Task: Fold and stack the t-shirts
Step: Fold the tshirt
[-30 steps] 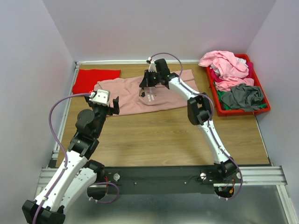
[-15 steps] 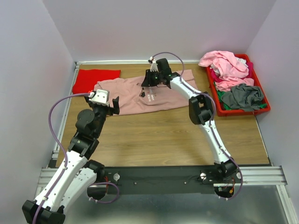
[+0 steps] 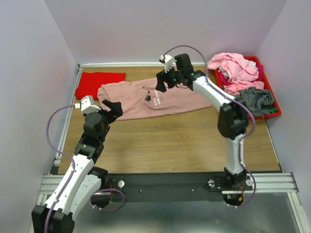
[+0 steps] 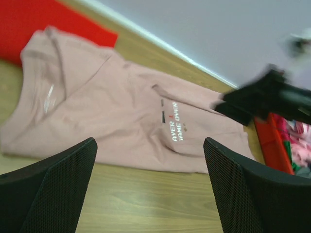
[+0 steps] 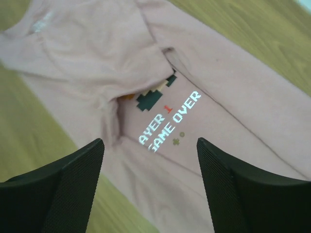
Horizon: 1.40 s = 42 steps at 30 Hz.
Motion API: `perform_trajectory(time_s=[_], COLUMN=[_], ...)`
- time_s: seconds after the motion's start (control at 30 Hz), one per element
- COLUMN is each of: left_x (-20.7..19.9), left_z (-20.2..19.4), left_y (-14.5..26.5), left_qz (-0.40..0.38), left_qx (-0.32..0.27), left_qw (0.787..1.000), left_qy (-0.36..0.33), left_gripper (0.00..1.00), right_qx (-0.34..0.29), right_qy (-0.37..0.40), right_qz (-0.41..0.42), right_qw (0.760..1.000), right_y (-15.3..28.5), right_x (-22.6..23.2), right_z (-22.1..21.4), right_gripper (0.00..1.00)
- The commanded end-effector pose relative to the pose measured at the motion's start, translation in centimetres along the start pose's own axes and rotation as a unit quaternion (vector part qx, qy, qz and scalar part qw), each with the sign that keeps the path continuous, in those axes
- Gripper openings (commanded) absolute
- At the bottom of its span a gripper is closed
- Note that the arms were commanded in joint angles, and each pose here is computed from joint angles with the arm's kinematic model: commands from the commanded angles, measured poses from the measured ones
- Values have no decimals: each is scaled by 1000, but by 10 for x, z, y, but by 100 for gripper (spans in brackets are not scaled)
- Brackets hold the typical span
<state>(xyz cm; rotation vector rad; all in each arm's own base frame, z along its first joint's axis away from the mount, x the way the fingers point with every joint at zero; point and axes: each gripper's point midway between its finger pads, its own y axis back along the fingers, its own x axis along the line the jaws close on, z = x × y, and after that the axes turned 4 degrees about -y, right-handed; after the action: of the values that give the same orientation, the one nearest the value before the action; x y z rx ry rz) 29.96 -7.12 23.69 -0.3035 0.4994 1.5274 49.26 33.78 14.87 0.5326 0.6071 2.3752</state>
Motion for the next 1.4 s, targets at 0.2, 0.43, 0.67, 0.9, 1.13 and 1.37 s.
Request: perform_trajectory(time_s=[0.2, 0.43, 0.67, 0.9, 1.13, 1.37], left_x=[131, 178, 185, 186, 193, 197], left_z=[-61, -66, -77, -94, -117, -121], left_y=[-35, -57, -74, -73, -63, -67], left_qz=[219, 278, 278, 282, 311, 321], left_qx=[64, 63, 95, 133, 177, 183], left_qw=[944, 929, 927, 921, 903, 898], left_qy=[239, 238, 233, 232, 238, 237], left_gripper=[86, 76, 68, 64, 63, 59], right_qx=[42, 62, 81, 78, 81, 83], right_qy=[260, 224, 194, 184, 175, 169], right_qz=[90, 69, 60, 59, 59, 56], right_qw=[960, 970, 976, 978, 979, 981], right_y=[114, 125, 121, 124, 123, 125], right_x=[51, 37, 23, 18, 14, 10], right_z=[-86, -108, -122, -124, -127, -130], right_gripper=[91, 86, 82, 82, 81, 81])
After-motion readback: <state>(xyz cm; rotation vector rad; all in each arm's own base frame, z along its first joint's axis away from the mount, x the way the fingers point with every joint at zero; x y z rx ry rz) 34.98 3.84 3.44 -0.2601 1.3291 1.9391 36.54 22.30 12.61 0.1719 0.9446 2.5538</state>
